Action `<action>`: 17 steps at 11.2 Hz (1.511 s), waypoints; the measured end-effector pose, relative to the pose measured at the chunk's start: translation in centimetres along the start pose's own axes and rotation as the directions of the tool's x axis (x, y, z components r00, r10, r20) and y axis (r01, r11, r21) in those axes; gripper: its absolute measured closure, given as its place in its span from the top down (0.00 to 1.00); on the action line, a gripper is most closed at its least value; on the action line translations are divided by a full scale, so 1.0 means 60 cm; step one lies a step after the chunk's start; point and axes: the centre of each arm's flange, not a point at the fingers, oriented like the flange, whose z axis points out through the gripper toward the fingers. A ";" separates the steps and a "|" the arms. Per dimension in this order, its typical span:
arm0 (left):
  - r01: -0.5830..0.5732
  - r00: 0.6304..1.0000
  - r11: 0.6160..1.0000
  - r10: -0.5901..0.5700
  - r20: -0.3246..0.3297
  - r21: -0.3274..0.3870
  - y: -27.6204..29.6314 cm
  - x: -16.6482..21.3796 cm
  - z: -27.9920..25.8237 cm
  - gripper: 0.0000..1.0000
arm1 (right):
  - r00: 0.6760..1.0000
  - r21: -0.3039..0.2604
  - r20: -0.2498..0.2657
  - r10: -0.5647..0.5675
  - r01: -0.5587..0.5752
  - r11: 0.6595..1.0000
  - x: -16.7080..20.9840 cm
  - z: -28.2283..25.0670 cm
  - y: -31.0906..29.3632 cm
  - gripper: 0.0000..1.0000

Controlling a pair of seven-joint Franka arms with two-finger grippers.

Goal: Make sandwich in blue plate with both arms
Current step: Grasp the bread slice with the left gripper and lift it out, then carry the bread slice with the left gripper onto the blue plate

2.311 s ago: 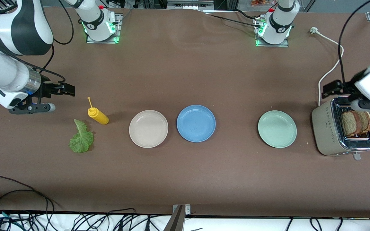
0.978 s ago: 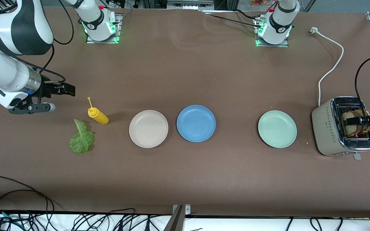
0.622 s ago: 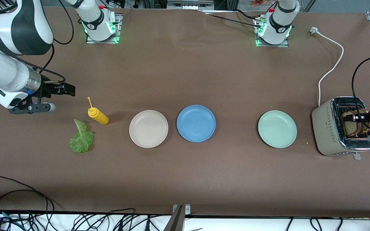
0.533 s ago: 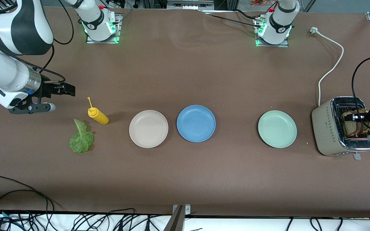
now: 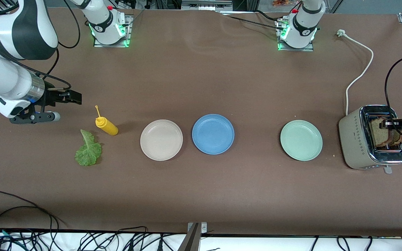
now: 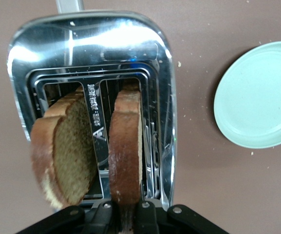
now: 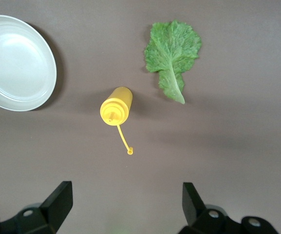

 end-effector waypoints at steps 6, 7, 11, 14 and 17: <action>-0.206 0.978 0.968 0.205 0.024 0.139 0.232 -0.036 -0.149 0.10 | 1.000 0.001 0.001 0.001 -0.001 1.000 0.000 0.000 0.001 1.00; -0.249 0.969 0.958 0.246 0.033 0.144 0.282 -0.042 -0.168 0.10 | 1.000 0.001 0.001 0.001 -0.001 1.000 0.000 0.000 0.001 1.00; -0.379 0.925 0.925 0.379 0.017 0.014 0.463 -0.051 -0.173 0.10 | 1.000 0.001 0.001 0.001 -0.001 1.000 0.000 0.000 0.001 1.00; -0.397 0.903 0.870 0.427 0.045 -0.293 0.545 -0.010 -0.076 0.10 | 1.000 0.001 0.002 0.001 -0.001 1.000 0.000 0.001 0.001 1.00; -0.380 0.888 0.787 0.457 0.044 -0.486 0.648 0.042 0.040 0.10 | 1.000 0.001 0.002 0.002 -0.002 1.000 0.000 0.001 0.001 1.00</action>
